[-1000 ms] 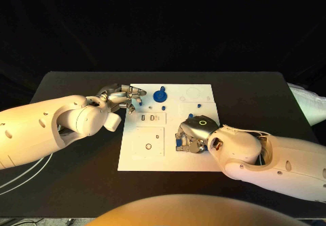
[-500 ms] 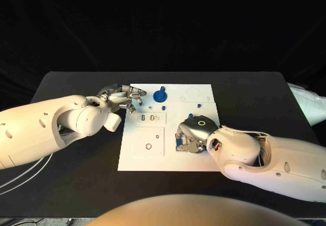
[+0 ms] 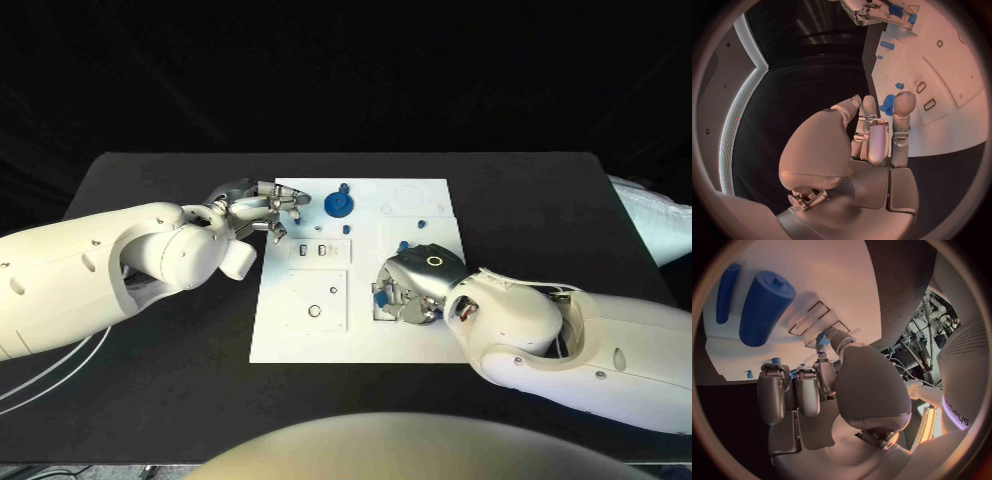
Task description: Assemble the parts on the task board
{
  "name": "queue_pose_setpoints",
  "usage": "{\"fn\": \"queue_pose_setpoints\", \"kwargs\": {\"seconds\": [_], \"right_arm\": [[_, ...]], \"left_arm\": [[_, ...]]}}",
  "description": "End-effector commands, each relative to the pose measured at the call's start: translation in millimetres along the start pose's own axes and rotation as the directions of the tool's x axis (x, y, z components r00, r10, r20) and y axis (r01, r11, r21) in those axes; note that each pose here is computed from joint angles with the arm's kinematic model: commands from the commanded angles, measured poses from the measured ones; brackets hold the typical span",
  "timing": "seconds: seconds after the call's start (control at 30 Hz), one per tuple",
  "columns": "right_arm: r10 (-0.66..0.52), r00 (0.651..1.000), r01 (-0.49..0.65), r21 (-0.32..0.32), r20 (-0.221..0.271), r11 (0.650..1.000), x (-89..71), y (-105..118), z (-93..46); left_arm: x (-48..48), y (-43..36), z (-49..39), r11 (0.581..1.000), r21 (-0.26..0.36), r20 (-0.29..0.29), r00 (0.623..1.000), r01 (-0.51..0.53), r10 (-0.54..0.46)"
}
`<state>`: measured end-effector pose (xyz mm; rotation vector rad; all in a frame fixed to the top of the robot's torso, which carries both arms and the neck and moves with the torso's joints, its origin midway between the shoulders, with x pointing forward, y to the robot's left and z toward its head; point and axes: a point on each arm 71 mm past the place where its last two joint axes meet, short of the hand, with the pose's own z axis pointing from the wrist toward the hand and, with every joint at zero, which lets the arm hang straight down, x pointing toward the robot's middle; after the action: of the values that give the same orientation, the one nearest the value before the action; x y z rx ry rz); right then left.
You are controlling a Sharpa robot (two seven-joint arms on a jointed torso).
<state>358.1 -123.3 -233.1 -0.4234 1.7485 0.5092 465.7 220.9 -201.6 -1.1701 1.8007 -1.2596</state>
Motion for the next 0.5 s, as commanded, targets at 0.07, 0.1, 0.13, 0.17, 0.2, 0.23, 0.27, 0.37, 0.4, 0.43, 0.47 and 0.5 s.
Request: {"fn": "queue_pose_setpoints", "kwargs": {"seconds": [0.07, 0.1, 0.13, 0.17, 0.2, 0.23, 0.27, 0.37, 0.4, 0.43, 0.47, 0.5], "right_arm": [[0.029, 0.996, -0.028, -0.002, 0.082, 1.0, -8.5, 0, -2.4], [0.032, 0.996, -0.032, -0.003, 0.087, 0.999, -9.3, 0, -2.9], [0.034, 0.995, -0.034, -0.004, 0.089, 0.999, -9.8, 0, -3.1], [0.037, 0.995, -0.037, -0.005, 0.094, 0.999, -10.8, -1, -3.7], [0.038, 0.995, -0.038, -0.005, 0.095, 0.999, -11.3, -1, -3.9], [0.04, 0.994, -0.039, -0.006, 0.098, 0.999, -12.0, -1, -4.2], [0.041, 0.994, -0.041, -0.006, 0.099, 0.999, -12.8, -2, -4.6], [0.043, 0.994, -0.043, -0.007, 0.102, 0.999, -14.8, -3, -5.6], [0.044, 0.994, -0.044, -0.007, 0.104, 0.999, -15.6, -3, -6.1], [0.045, 0.993, -0.045, -0.007, 0.106, 0.999, -16.4, -3, -6.6], [0.046, 0.993, -0.046, -0.007, 0.109, 0.999, -17.5, -4, -7.3], [0.048, 0.993, -0.047, -0.008, 0.112, 0.999, -18.5, -4, -7.8]], "left_arm": [[3.1, -0.6, 0.5, 1.0, 0.003, -0.022, 1.0, 0.0, 0.0], [3.2, -0.6, 0.6, 1.0, 0.003, -0.022, 1.0, 0.0, 0.0], [3.2, -0.6, 0.6, 1.0, 0.003, -0.022, 1.0, 0.0, 0.0], [3.3, -0.6, 0.7, 1.0, 0.003, -0.023, 1.0, 0.0, 0.0], [3.3, -0.6, 0.7, 1.0, 0.003, -0.023, 1.0, 0.0, 0.0], [3.3, -0.6, 0.7, 1.0, 0.003, -0.023, 1.0, 0.0, 0.0], [3.2, -0.6, 0.7, 1.0, 0.003, -0.023, 1.0, 0.0, 0.0], [3.0, -0.6, 0.8, 1.0, 0.003, -0.023, 1.0, 0.0, 0.0], [3.0, -0.6, 0.8, 1.0, 0.004, -0.023, 1.0, 0.0, 0.0], [3.0, -0.6, 0.8, 1.0, 0.004, -0.023, 1.0, 0.0, 0.0], [3.0, -0.6, 0.8, 1.0, 0.005, -0.024, 1.0, 0.0, 0.0], [3.0, -0.7, 0.8, 1.0, 0.006, -0.025, 1.0, 0.0, 0.0]]}}
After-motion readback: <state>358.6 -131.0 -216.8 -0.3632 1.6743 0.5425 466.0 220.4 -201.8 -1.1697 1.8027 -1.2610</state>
